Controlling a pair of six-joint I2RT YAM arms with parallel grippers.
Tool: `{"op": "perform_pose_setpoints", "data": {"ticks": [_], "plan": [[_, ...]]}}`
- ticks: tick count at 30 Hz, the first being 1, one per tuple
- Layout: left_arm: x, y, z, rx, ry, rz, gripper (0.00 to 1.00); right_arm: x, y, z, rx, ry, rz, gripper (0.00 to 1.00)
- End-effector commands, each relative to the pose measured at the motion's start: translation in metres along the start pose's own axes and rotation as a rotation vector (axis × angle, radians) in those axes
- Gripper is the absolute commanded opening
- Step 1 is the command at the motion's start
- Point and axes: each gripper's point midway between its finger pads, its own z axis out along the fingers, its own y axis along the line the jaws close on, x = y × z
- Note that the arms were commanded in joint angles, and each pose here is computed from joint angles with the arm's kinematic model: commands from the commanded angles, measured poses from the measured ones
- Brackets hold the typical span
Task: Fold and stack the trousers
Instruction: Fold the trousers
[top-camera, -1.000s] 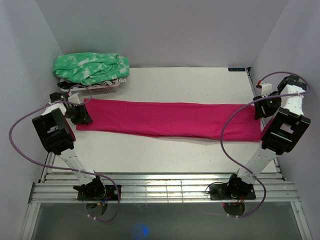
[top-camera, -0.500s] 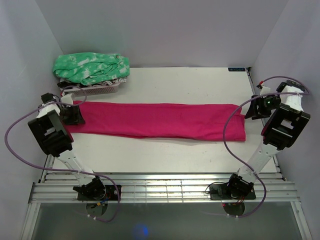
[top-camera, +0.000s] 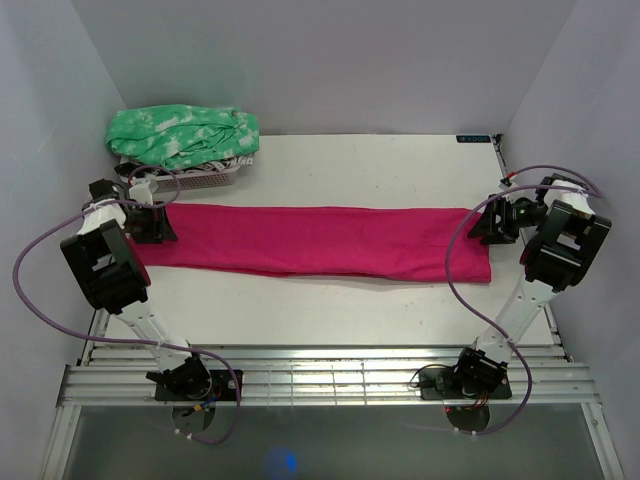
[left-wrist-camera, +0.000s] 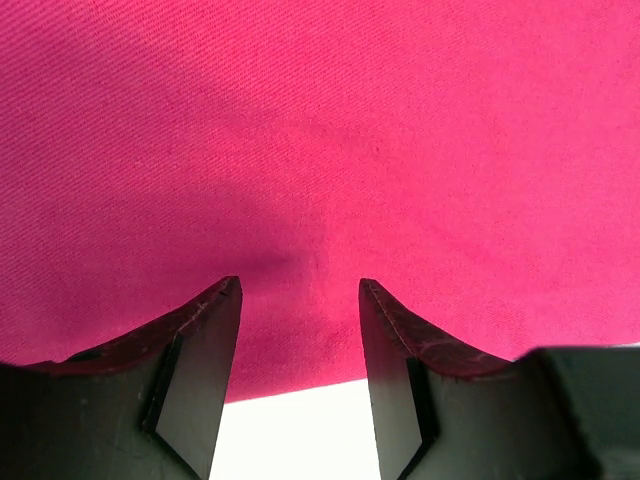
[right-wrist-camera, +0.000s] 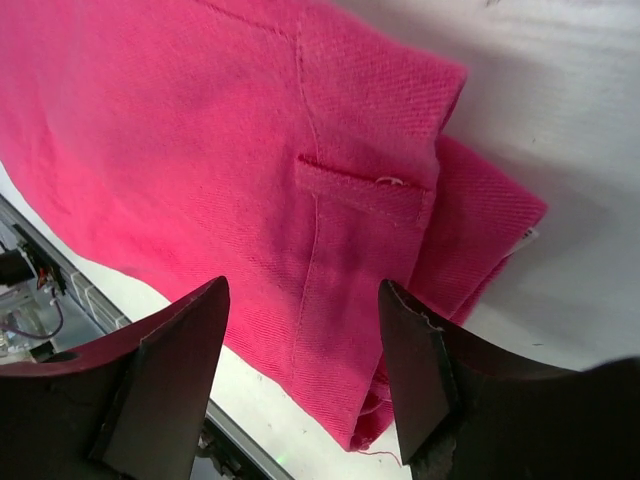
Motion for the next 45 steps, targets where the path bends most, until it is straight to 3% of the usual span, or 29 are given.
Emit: {"op": "perform_pose_setpoints", "data": {"ticks": [1,13,26,35,37,43,45], "plan": [[-0.010,-0.008,-0.014,0.003,-0.063,0.030,0.61,0.002,0.007,-0.011,0.011,-0.018,-0.001,0.68],[0.010,-0.010,0.002,0.028,-0.042,0.022,0.61,0.005,-0.002,-0.051,0.084,-0.050,0.034,0.76],[0.009,-0.011,0.004,0.036,-0.044,0.003,0.61,0.046,-0.007,-0.017,-0.017,0.044,0.114,0.64],[0.010,-0.012,0.007,0.045,-0.045,-0.010,0.61,0.052,-0.009,-0.007,-0.002,0.042,0.125,0.68],[0.011,-0.012,0.008,0.047,-0.043,-0.016,0.61,0.055,-0.001,-0.003,-0.043,0.052,0.139,0.64],[0.013,-0.010,0.011,0.034,-0.034,-0.038,0.61,0.022,0.012,-0.034,-0.056,-0.007,0.110,0.12],[0.015,-0.008,0.012,0.025,-0.028,-0.047,0.60,0.013,0.016,-0.047,-0.064,-0.026,0.093,0.08]]}}
